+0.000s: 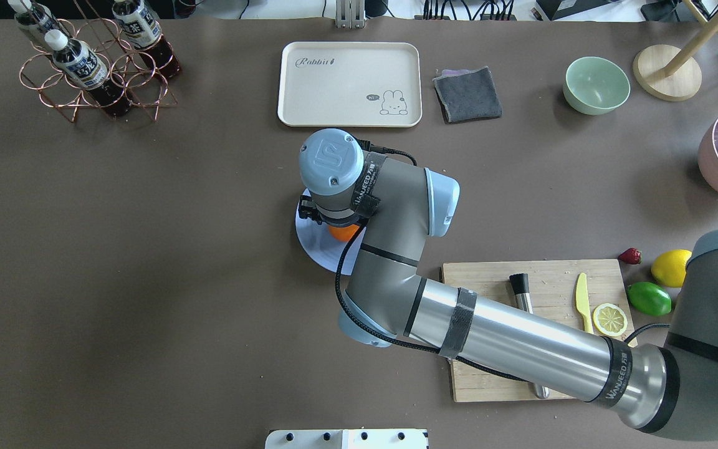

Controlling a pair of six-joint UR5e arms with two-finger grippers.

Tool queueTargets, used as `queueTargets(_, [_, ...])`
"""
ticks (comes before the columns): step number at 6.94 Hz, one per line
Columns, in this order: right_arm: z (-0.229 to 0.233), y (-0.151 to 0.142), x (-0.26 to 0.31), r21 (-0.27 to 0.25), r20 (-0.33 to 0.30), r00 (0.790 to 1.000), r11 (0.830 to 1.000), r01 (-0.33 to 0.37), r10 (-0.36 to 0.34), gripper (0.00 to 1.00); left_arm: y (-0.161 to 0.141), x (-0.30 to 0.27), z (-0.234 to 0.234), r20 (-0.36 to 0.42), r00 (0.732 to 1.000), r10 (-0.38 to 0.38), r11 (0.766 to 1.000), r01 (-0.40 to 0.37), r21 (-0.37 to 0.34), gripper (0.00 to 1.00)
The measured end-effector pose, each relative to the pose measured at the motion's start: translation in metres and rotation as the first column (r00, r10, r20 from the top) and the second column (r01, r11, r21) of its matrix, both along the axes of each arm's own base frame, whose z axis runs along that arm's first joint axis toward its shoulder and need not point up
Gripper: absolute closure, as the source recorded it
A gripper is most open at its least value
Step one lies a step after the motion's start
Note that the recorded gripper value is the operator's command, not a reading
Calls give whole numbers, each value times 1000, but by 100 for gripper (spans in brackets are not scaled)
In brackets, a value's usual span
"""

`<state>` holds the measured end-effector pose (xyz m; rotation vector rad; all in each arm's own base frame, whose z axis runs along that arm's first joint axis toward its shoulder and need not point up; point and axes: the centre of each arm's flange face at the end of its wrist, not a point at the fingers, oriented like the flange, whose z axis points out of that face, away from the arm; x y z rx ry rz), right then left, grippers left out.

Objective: Pick orange to plate
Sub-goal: 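Carry the orange over the blue plate and lower it with the right gripper, then open the right gripper and raise it away from the plate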

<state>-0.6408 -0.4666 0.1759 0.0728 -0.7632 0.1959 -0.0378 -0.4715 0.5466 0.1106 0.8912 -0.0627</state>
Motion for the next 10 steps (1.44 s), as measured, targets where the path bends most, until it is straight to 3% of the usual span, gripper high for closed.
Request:
queueTargets(3, [-15,-37,55,11,68,997,1000,22,-23,0,17,-20,49,43,996,82,997,-82,1,2])
queueTargets(5, [22,-85,138,55,80,993,995,86,-90,0,33,-58,73,86,989,117,993,-118,1,2])
queueTargets(7, [115,-123,270,138,41,982,974,179,-187,0,40,-70,81,93,988,120,993,-120,-5,2])
queueTargets(8, [171,-129,347,183,1,973,956,228,-232,0,42,-72,83,93,988,120,993,-120,-9,2])
queueTargets(10, [294,-107,496,242,-116,943,912,332,-313,0,43,-72,86,93,988,121,993,-120,-15,2])
